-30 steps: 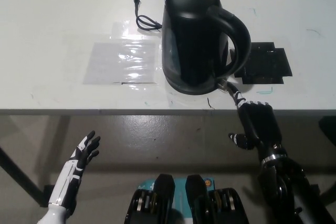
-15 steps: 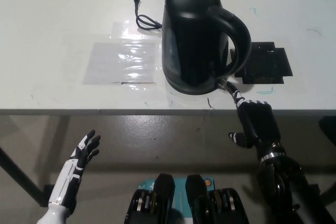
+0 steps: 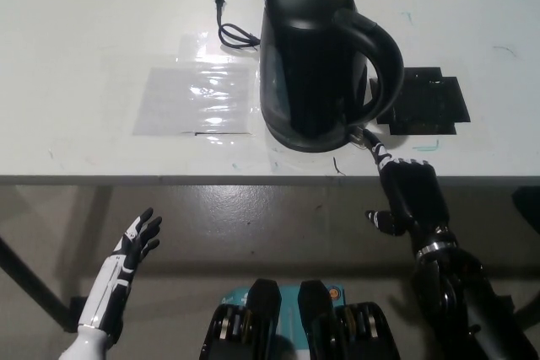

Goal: A kettle is kept at the center of the table close to the robot and the robot uses its right index finger to press downwards on the transparent start boiling button

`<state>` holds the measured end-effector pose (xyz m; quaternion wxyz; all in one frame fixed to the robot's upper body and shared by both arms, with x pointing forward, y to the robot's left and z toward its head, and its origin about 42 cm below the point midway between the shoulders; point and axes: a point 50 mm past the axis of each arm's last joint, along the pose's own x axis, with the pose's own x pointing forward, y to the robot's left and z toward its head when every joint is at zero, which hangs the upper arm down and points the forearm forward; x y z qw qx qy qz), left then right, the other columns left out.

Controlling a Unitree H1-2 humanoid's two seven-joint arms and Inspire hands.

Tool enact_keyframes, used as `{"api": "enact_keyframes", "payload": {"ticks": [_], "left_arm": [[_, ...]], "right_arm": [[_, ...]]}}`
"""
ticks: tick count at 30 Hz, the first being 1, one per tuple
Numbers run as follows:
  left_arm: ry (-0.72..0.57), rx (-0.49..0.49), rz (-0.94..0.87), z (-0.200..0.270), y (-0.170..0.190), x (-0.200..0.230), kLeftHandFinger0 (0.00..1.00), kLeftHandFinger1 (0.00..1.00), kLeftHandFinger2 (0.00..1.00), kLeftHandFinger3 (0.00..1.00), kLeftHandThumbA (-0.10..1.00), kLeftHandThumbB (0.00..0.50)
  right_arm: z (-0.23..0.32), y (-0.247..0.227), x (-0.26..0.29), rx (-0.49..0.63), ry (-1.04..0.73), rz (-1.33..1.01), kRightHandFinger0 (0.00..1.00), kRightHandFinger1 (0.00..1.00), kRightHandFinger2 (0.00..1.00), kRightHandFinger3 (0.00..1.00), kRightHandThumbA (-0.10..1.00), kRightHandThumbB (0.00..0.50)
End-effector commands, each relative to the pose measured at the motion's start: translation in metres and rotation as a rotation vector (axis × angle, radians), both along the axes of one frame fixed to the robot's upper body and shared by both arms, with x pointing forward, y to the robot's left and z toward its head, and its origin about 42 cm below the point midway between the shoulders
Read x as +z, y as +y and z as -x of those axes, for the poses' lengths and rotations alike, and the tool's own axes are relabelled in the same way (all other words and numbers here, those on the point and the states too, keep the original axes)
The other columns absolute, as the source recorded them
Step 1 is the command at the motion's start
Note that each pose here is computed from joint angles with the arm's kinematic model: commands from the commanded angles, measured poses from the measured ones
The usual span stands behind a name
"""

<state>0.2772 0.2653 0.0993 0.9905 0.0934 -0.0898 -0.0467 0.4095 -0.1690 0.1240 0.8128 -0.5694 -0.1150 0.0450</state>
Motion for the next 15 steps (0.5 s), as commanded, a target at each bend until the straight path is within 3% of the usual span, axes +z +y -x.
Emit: {"api": "enact_keyframes", "payload": {"ticks": [1,2,15], "left_arm": [[-0.078,-0.024,-0.013,-0.0064,0.0007,0.0187,1.0,1.0,1.0,1.0,1.0,0.297],[-0.082,-0.028,-0.015,-0.0064,0.0006,0.0186,1.0,1.0,1.0,1.0,1.0,0.274],[-0.076,-0.037,-0.005,-0.0096,0.0001,0.0196,1.0,1.0,1.0,1.0,1.0,0.286]], "right_arm": [[-0.0149,0.0078,0.0264,0.009,-0.08,-0.021,0.0,0.0,0.01,1.0,1.0,0.264],[-0.0157,0.0082,0.0268,0.008,-0.078,-0.022,0.0,0.0,0.01,1.0,1.0,0.263],[-0.0197,0.011,0.028,-0.002,-0.066,-0.014,0.0,0.0,0.02,1.0,1.0,0.275]]}}
